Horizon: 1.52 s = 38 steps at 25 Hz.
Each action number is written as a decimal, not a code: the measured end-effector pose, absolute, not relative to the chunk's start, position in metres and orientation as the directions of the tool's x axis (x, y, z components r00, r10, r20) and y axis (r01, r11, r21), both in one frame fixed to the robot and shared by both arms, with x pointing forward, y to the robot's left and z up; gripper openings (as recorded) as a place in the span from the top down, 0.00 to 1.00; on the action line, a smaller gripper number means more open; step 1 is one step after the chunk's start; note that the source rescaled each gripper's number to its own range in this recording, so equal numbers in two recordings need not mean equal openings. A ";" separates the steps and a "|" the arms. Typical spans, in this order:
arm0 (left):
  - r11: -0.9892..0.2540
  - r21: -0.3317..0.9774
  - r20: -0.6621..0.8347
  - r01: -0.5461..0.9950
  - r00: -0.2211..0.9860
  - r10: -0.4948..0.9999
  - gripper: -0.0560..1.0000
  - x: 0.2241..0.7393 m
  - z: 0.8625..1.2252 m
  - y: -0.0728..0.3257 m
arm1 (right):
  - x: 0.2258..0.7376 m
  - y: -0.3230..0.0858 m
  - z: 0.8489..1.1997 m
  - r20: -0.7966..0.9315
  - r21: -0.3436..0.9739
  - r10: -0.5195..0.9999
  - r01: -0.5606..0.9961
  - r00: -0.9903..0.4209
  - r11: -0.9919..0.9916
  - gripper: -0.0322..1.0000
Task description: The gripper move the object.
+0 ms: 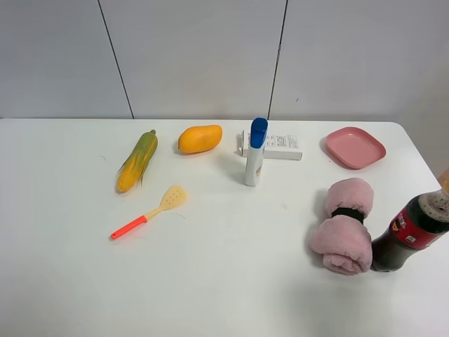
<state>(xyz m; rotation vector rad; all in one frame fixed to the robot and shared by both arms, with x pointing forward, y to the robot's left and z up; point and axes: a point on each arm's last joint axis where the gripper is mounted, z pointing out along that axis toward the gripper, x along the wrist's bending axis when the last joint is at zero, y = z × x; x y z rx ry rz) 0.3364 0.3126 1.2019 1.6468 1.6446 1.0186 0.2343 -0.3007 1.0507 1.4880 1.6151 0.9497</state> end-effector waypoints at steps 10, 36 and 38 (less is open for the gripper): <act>0.021 0.923 0.017 0.385 -0.095 0.995 0.00 0.233 1.115 0.304 | 0.234 -0.301 1.051 -0.032 0.888 0.998 0.457 -0.062 0.057 0.00; 0.036 0.898 0.005 0.438 -0.092 0.996 0.00 0.232 1.055 0.303 | 0.234 -0.301 1.051 -0.032 0.888 0.998 0.457 -0.062 0.057 0.00; 0.036 0.898 0.005 0.438 -0.092 0.996 0.00 0.232 1.055 0.303 | 0.234 -0.301 1.051 -0.032 0.888 0.998 0.457 -0.062 0.057 0.00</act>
